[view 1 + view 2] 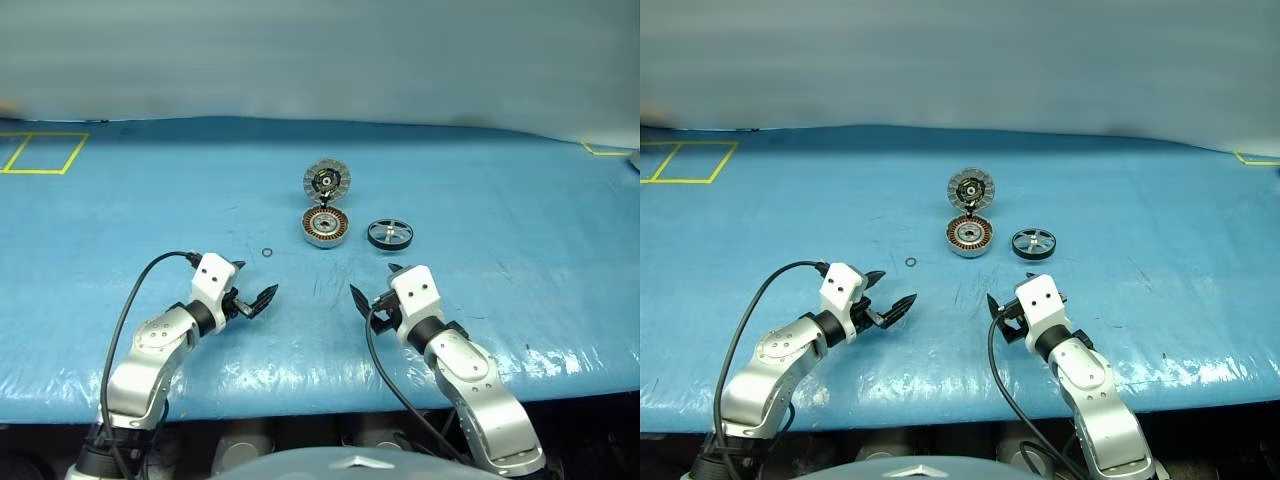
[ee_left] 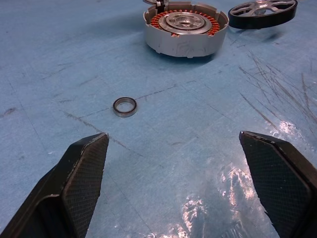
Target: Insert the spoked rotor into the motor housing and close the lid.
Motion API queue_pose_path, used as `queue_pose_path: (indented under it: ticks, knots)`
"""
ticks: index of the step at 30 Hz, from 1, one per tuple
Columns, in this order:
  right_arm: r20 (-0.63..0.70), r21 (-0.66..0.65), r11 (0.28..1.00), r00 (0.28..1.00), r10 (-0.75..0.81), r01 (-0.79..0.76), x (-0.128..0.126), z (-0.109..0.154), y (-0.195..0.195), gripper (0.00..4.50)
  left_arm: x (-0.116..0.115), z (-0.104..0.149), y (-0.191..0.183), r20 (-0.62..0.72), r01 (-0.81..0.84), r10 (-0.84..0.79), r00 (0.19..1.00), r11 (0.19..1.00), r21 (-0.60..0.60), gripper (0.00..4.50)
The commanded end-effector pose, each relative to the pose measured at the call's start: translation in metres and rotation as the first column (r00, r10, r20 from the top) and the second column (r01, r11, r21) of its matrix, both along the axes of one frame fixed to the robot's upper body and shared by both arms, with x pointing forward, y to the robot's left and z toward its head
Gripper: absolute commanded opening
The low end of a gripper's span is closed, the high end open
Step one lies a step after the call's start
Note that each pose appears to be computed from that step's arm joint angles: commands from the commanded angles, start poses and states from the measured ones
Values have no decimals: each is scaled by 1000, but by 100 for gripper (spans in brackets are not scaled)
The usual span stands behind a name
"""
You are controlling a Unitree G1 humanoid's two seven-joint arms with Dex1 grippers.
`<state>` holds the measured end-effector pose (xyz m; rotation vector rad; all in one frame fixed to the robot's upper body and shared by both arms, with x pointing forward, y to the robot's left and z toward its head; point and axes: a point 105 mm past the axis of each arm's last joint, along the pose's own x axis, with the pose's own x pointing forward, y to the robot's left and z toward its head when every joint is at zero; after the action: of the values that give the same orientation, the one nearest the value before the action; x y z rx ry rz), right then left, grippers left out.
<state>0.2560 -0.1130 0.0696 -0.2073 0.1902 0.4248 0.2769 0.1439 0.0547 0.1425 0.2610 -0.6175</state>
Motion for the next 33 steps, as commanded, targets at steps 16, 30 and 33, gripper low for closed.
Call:
queue_pose_path:
  ticks: [16,30,33]
  knots:
    - [37,-4,1000,999,14,-14,1,10,3,443,1,10,-3,51,9,-9,999,1000,-2,450]
    - [33,-1,1000,999,29,-29,2,9,5,443,0,9,-2,48,7,-7,999,1000,4,450]
    - [31,-2,999,999,32,-32,2,9,6,443,0,8,-2,47,6,-6,999,1000,4,450]
